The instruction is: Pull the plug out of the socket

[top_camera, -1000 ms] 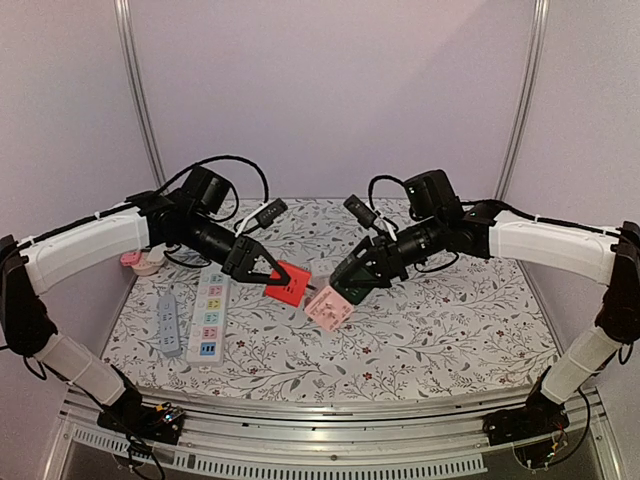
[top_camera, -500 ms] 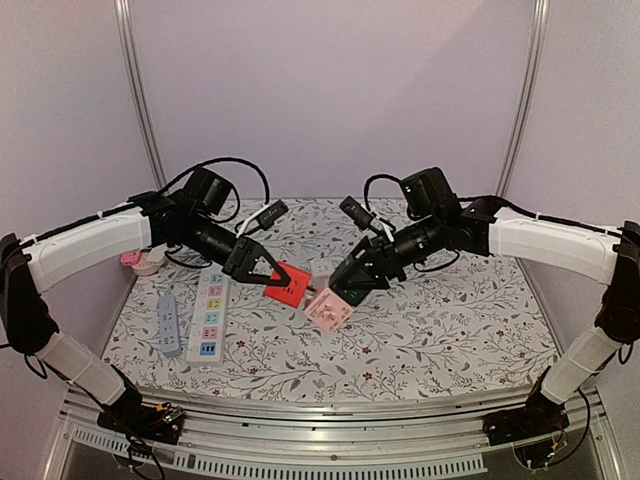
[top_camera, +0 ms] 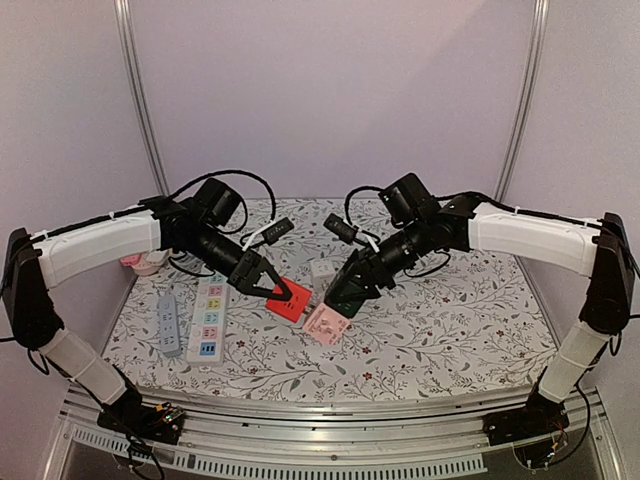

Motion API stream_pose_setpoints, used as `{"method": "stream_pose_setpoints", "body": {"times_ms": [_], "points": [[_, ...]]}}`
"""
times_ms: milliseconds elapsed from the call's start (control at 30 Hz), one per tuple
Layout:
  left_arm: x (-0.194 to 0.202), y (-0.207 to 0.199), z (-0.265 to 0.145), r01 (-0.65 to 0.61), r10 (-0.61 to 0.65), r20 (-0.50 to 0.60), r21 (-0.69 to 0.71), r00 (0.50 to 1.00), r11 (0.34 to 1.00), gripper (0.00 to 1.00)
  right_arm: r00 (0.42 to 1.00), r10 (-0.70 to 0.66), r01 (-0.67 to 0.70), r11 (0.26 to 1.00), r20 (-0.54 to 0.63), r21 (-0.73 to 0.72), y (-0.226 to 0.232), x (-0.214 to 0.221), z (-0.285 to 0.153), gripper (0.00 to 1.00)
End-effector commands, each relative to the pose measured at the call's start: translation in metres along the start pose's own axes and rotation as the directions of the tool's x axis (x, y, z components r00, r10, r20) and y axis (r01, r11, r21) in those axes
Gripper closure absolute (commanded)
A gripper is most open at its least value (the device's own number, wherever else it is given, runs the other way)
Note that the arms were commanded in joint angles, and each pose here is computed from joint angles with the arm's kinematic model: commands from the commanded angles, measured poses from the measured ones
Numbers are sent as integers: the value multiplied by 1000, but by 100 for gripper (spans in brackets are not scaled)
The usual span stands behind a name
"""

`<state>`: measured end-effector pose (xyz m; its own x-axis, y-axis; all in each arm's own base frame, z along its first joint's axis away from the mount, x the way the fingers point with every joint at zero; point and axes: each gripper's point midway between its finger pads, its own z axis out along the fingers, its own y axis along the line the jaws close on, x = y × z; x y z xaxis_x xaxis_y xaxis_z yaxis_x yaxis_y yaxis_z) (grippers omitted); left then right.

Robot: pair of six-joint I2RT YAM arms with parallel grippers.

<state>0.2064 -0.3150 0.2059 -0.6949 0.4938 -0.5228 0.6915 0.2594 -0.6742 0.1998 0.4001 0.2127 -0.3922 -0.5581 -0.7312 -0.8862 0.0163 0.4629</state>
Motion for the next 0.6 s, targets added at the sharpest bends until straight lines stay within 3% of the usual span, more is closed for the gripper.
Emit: {"method": "stream_pose_setpoints", "body": {"times_ms": [0, 67, 167, 400, 567], "points": [[-37, -30, -16, -121, 115, 122, 49, 986, 991, 75, 988, 22, -22, 1000, -154, 5, 1, 40, 23, 74], [-42, -25, -22, -140, 142, 155, -23, 978, 990, 80, 990, 23, -23, 1000, -139, 3, 2, 35, 21, 74], [-50, -23, -29, -162, 177, 225, -85, 958, 983, 80, 995, 43, -43, 999, -85, -5, -2, 28, 8, 74], [-44, -49, -21, -193, 183, 206, 28, 961, 981, 77, 996, 84, -84, 996, 23, -1, 1, 5, -23, 72], [-34, -72, -10, -234, 219, 172, 69, 960, 970, 77, 996, 62, -57, 995, -64, 77, 22, 9, -22, 71]]}}
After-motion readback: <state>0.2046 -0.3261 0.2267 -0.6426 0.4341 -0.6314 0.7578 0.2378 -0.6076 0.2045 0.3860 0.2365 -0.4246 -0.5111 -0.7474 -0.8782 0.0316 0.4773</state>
